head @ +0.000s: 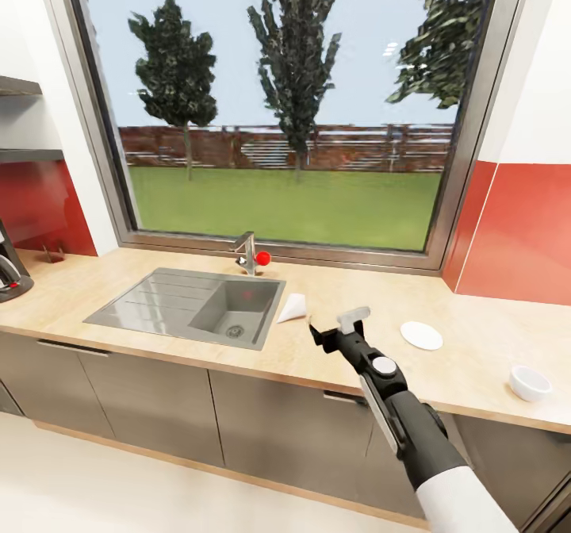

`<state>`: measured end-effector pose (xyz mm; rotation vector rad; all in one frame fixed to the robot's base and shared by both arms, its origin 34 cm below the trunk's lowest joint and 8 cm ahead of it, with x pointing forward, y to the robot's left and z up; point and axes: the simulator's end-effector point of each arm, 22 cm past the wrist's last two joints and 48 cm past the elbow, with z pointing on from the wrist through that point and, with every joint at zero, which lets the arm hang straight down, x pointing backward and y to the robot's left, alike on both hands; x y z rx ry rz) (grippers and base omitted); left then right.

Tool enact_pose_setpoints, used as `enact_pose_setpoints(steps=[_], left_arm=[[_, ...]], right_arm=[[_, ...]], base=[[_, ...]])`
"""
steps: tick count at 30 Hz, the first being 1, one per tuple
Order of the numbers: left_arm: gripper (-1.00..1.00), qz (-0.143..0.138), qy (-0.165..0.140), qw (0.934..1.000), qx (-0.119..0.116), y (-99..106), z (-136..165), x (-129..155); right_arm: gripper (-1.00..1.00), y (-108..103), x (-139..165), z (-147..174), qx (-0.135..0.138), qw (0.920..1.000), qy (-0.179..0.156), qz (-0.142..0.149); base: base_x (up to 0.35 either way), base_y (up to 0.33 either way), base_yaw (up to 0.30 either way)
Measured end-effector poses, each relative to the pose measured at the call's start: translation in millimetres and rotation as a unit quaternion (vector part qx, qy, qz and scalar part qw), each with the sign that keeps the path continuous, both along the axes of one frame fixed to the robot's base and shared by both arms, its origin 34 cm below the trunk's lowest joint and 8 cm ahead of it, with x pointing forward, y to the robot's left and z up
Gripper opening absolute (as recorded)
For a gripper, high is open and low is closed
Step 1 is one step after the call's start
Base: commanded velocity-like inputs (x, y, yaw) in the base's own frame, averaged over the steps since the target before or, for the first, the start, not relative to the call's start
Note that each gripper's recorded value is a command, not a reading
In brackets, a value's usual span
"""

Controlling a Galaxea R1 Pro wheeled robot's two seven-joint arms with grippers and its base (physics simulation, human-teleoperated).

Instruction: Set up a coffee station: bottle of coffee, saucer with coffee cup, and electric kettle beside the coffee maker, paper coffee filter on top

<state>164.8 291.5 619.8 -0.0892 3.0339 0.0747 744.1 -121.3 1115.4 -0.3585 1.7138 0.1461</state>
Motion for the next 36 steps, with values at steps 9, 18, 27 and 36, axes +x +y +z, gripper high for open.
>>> enact_pose_setpoints(steps=[9, 18, 27, 36], left_arm=[[1.00, 0.000, 0.000, 1.0000, 0.000, -1.5, 0.0, -0.6], [1.00, 0.002, 0.001, 1.0000, 0.004, 0.6, 0.1, -1.2], [1.00, 0.002, 0.003, 1.0000, 0.006, 2.8, 0.0, -2.0], [1.00, 0.003, 0.010, 0.9999, 0.005, 2.8, -0.4, -7.2]], right_arm=[[1.00, -36.7, 6.4, 0.0, -0.001, 0.9998, 0.002, -0.018], [1.00, -38.6, 6.9, 4.4, 0.002, 0.9998, -0.002, -0.020], [1.00, -37.1, 6.9, 0.1, 0.000, 0.9998, 0.002, -0.019], [1.00, -35.5, 5.7, -9.8, -0.002, 0.9998, 0.013, -0.016]], base=[[0.273, -0.087, 0.000], [0.277, -0.224, 0.000], [0.174, -0.080, 0.000], [0.155, -0.001, 0.000]])
